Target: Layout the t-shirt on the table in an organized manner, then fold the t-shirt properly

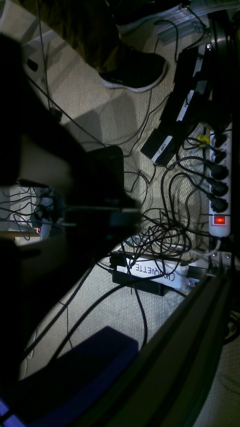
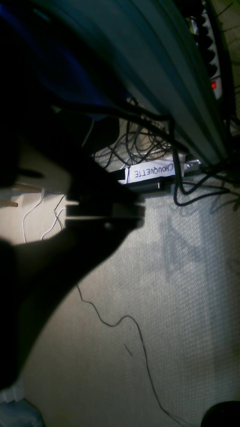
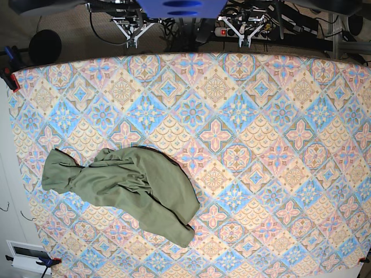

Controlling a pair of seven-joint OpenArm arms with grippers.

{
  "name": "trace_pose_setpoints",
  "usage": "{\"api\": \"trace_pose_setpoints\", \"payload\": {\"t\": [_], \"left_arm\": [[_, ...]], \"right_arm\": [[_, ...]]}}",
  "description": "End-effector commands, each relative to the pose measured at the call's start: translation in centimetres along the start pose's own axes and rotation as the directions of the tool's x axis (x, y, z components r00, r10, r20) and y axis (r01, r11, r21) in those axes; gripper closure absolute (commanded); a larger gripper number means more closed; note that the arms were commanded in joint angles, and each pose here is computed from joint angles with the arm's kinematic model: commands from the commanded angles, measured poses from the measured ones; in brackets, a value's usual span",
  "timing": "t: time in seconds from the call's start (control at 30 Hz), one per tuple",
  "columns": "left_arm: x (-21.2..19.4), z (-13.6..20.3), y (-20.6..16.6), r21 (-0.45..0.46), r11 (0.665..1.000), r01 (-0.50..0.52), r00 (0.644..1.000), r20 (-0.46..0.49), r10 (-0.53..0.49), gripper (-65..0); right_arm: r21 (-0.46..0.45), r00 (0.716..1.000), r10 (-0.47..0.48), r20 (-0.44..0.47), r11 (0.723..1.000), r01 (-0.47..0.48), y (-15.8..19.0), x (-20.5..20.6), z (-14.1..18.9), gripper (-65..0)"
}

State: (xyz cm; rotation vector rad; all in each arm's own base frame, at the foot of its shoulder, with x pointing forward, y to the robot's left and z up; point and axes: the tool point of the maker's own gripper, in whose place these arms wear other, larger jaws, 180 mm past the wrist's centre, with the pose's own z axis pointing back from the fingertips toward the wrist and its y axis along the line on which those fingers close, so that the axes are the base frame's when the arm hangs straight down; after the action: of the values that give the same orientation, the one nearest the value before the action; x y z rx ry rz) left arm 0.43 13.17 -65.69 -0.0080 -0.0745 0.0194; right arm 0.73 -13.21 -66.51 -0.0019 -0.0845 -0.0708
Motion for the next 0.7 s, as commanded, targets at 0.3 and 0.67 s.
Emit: {"api": "trace_pose_setpoints", "payload": {"t": [0.3,0.67], "left_arm": [[0.0,0.0,0.0,0.002,1.0,0.002,1.0,0.007,-0.002,-0.7],[-1.8,0.2,0.2,0.005,1.0,0.007,1.0,-0.021,-0.007,-0.7]], "right_arm": [[-0.007,1.0,0.007,0.012,1.0,-0.007,-0.4,0.3,0.0,-0.3],[-0.01,1.0,0.007,-0.014,1.0,-0.008,-0.6,-1.4,0.1,-0.3]]}}
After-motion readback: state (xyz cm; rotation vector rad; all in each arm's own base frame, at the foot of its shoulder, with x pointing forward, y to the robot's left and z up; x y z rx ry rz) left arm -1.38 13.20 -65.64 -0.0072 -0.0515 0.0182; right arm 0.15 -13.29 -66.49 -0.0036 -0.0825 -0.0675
